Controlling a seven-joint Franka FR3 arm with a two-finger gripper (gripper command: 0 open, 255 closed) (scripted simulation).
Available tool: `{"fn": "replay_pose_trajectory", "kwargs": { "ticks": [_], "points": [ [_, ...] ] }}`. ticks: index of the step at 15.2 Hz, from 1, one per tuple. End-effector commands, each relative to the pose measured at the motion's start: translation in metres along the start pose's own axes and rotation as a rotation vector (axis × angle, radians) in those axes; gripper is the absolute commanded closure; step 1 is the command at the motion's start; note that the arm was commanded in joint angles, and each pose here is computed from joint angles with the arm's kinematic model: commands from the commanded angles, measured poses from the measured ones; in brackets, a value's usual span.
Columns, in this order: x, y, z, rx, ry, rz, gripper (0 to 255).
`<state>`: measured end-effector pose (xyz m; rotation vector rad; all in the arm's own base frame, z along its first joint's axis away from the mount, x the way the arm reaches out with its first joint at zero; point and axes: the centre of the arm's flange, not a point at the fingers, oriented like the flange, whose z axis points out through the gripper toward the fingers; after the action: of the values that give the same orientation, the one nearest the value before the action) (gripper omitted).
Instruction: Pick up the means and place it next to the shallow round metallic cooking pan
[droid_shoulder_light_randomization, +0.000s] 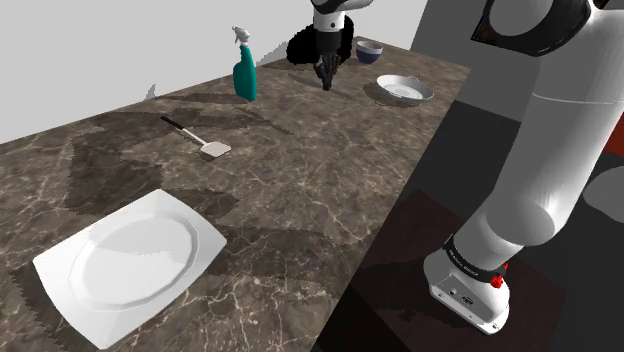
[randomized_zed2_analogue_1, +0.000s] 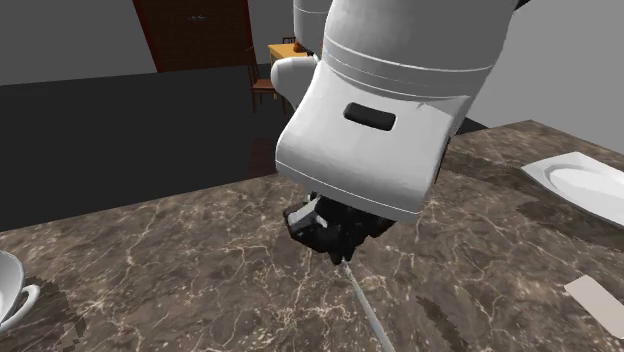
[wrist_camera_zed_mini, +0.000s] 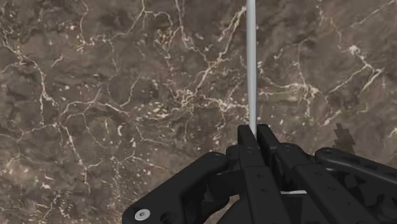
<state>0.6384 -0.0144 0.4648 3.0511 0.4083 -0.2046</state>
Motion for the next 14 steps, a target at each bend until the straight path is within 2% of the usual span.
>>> {"fn": "replay_pose_trajectory", "kwargs": {
  "ticks": [1, 14],
  "points": [
    [-0.019, 0.018, 0.005, 0.0, 0.0, -0.001, 255],
    [-0.133, 0.145, 0.025, 0.0, 0.0, -0.001, 255]
  ]
}}
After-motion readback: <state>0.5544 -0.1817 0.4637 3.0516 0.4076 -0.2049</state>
